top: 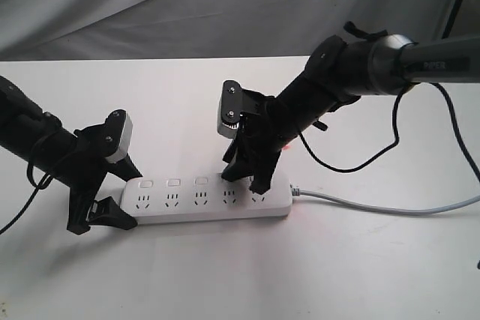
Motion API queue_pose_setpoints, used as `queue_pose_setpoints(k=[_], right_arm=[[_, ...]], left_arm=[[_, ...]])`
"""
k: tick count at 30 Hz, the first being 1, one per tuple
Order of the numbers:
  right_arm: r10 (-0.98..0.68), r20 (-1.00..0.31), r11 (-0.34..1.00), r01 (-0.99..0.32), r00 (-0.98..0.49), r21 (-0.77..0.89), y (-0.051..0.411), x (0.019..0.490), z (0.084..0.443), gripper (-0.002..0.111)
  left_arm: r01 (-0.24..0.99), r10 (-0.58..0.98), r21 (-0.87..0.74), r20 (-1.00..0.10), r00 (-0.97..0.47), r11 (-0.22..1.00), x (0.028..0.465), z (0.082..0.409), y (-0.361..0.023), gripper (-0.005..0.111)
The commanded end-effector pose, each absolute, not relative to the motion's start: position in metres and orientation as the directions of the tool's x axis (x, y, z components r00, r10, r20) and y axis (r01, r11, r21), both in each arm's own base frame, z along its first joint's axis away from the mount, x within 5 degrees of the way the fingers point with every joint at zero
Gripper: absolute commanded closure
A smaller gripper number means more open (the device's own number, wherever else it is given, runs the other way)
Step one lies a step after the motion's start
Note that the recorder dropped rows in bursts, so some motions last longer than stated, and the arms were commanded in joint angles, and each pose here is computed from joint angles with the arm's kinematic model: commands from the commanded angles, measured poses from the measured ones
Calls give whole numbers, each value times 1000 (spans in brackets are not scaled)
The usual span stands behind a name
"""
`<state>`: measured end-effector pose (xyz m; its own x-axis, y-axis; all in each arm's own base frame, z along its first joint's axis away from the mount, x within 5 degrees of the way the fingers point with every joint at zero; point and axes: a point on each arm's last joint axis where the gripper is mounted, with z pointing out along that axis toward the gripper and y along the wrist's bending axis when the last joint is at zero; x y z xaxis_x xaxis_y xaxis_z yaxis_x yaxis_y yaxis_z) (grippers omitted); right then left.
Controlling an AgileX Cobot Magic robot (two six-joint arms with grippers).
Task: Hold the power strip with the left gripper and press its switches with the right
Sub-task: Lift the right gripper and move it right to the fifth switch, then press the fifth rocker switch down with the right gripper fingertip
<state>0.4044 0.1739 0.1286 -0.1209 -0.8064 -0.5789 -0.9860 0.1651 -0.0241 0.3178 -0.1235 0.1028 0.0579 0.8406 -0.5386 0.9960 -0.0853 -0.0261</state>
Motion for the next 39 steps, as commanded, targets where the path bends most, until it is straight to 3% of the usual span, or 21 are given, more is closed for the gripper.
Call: queue_pose_setpoints(k=[1,7,13,39], right_arm=[[-808,-583,167,-982,-86,-86,169,402,160,75],[-804,-584,191,-978,-109,-79,153,402,174,75],[-809,-566,232,-971,-158,-60,134,398,163,75],[-808,-557,241,-971,-194,-11,145,398,131,75]], left_arm=[[996,843,-21,-535,61,-85,318,104,-125,35],[996,843,-21,-535,61,-85,318,104,-125,35],[996,843,-21,-535,61,-85,318,104,-125,35],[996,843,-21,-535,61,-85,318,104,-125,35]])
